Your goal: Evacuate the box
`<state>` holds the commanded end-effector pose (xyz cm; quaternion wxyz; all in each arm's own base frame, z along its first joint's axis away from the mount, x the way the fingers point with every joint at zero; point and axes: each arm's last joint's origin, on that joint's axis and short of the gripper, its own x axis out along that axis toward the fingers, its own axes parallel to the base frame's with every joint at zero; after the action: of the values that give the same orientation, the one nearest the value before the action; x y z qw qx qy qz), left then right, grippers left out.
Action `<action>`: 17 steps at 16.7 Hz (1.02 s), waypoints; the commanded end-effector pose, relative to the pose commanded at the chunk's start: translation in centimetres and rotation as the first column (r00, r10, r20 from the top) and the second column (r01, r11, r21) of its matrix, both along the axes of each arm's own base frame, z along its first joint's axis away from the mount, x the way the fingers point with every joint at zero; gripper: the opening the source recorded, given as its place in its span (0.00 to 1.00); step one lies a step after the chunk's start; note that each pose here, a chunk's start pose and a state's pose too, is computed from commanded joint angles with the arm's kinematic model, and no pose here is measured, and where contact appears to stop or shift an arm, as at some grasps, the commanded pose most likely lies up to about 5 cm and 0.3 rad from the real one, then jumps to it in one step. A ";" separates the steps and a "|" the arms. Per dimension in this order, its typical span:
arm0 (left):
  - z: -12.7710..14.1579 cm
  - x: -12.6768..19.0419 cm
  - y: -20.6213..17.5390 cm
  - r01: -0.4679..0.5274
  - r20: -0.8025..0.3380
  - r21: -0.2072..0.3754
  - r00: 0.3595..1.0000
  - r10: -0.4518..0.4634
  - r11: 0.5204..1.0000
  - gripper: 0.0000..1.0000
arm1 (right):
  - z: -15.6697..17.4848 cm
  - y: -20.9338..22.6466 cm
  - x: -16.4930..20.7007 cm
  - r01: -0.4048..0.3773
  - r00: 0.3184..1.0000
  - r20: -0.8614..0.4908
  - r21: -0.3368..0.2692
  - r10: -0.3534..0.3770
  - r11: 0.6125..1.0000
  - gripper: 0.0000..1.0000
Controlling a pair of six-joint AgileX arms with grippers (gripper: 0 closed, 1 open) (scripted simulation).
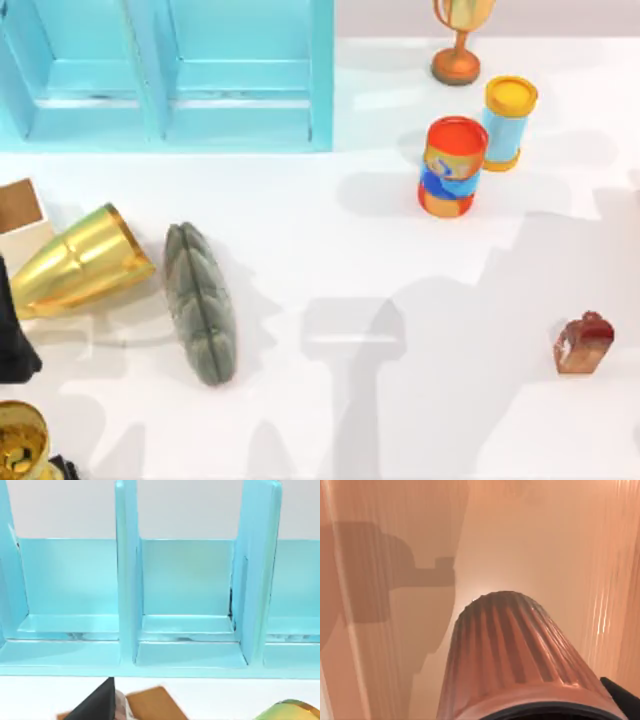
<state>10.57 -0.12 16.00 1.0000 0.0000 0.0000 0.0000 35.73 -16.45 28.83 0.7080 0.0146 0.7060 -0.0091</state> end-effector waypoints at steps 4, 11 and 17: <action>0.0 0.0 0.0 0.000 0.000 0.000 1.000 0.000 1.000 1.00 | -0.6 2.6 0.7 -0.003 1.000 -0.010 -0.004 0.003 1.000 0.00; 0.0 0.0 0.0 0.000 0.000 0.000 1.000 0.000 1.000 1.00 | -3.9 21.6 -0.5 -0.028 1.000 -0.015 -0.042 0.027 0.999 0.00; 0.0 0.0 0.0 0.000 0.000 0.000 1.000 0.000 1.000 1.00 | -7.8 32.2 -9.5 -0.010 1.000 -0.006 -0.067 0.009 0.998 0.00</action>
<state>10.57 -0.12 16.00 1.0000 0.0000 0.0000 0.0000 26.23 15.70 21.05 0.7061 -0.0125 0.7073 -0.0293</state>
